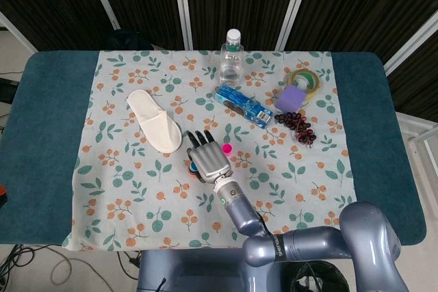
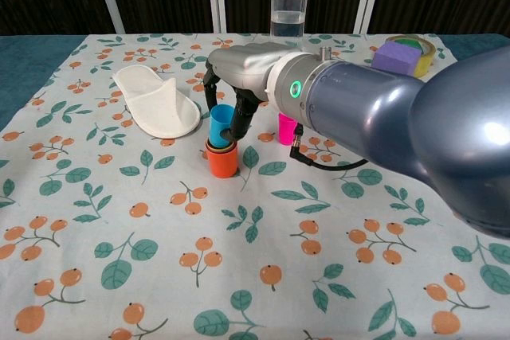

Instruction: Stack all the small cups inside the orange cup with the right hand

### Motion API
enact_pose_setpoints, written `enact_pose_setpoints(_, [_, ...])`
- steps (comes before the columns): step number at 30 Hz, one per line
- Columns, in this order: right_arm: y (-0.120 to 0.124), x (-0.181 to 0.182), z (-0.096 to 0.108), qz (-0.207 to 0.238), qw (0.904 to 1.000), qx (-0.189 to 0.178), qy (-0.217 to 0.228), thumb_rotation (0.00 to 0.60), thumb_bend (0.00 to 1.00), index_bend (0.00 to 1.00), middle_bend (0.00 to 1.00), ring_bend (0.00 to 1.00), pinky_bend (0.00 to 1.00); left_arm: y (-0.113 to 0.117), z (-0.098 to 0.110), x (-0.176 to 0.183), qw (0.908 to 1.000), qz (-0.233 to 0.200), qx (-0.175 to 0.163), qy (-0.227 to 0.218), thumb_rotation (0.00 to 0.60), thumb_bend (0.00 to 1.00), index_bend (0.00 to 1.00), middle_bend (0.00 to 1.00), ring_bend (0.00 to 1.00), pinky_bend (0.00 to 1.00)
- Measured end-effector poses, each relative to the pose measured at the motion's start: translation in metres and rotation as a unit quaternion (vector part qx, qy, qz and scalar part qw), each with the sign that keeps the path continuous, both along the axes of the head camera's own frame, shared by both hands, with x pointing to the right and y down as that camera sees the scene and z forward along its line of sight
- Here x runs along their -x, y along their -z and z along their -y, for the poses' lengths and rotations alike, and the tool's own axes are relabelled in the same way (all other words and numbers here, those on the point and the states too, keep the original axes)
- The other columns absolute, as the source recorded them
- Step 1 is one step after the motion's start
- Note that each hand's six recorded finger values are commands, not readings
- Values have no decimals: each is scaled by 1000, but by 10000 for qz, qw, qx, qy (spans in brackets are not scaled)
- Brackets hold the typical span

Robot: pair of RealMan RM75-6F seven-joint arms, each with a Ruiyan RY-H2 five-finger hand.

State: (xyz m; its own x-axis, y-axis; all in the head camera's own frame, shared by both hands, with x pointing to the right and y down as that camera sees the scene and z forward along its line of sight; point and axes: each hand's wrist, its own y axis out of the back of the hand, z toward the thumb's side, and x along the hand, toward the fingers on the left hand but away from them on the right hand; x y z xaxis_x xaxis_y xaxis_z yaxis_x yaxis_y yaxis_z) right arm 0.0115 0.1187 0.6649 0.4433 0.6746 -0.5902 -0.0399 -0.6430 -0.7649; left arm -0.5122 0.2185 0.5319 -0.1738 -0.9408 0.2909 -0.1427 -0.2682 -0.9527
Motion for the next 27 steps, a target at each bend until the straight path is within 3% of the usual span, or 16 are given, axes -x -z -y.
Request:
enact_pose_setpoints(6, [-4,-4,-3,-13,9999,104,22,600,424,465,0,2,91,0,0,0,10000,7,1,-2,600,731,127,4,0,0])
enact_pose_setpoints(11, [-6,-5,-6,-43,9998,158,120,600,423,96,0,2,91,0,0,0,10000,12,4,6,600,732,127,4,0,0])
enact_pose_setpoints(13, [-6,-5,-7,-66,9997,163,146,600,423,16,0,1,91,0,0,0,10000,13,4,7,600,732,127,4,0,0])
enact_pose_setpoints(20, [-3,-9,-1,19,9999,165,-44,600,423,0,0,0,91,1,-1,1,10000,13,12,17,600,732,127,4,0,0])
enact_pose_setpoints(27, [2,-38,23,-95,9990,-2,-426,600,417,0,0,0,79,2,-1,1,10000,16,-4,22,600,732,127,4,0,0])
